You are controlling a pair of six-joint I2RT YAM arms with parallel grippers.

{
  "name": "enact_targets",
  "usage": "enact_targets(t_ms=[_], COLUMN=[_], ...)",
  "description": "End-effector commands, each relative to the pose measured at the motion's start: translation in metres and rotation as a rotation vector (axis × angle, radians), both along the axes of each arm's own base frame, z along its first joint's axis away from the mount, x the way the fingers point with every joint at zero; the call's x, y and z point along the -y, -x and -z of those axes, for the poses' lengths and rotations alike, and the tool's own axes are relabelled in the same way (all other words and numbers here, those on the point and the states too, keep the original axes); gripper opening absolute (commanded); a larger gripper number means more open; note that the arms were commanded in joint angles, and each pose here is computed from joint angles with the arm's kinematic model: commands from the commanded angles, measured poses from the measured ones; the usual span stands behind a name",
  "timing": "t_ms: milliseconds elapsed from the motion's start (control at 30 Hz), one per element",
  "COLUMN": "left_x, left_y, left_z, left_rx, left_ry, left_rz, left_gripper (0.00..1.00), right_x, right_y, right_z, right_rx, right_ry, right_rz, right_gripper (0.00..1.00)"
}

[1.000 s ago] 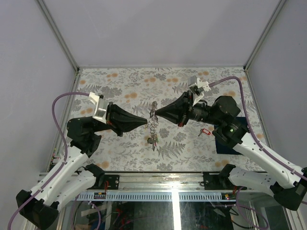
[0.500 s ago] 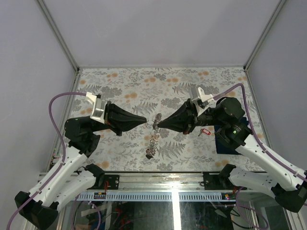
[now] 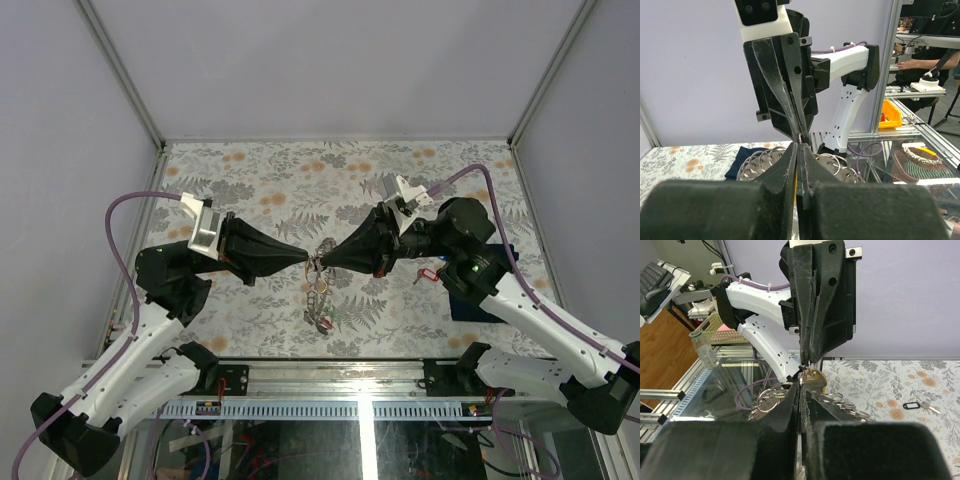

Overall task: Put the keys on the keyring
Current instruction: Insert the key onto the keyring.

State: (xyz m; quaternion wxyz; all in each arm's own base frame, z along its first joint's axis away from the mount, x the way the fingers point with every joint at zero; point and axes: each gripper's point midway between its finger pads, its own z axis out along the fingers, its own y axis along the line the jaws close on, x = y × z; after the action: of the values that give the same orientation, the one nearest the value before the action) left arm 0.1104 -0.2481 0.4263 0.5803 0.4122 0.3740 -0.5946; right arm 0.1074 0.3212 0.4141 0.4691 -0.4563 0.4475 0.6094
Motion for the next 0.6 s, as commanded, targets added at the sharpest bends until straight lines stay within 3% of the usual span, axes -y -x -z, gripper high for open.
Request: enact_targets(t_ms=[0, 567], left_x=[-0.0044, -0.0030], left_y=[0.0135, 0.0150], left_z=[-0.0196, -0.0174], left_rx=[0.071, 0.073], left_ry=[0.056, 0.045], left_rz=[0.026, 0.035], left_gripper=[0.00, 0.00], right_x=[0.0050, 0.0026], right_y=[0.0034, -0.0059], right_z=[-0.0400, -0.0391], right_rx=[0.062, 0.022], right_ry=[-0.114, -0.120], right_rz=[-0.002, 0.044], right_gripper=[0.00, 0.00])
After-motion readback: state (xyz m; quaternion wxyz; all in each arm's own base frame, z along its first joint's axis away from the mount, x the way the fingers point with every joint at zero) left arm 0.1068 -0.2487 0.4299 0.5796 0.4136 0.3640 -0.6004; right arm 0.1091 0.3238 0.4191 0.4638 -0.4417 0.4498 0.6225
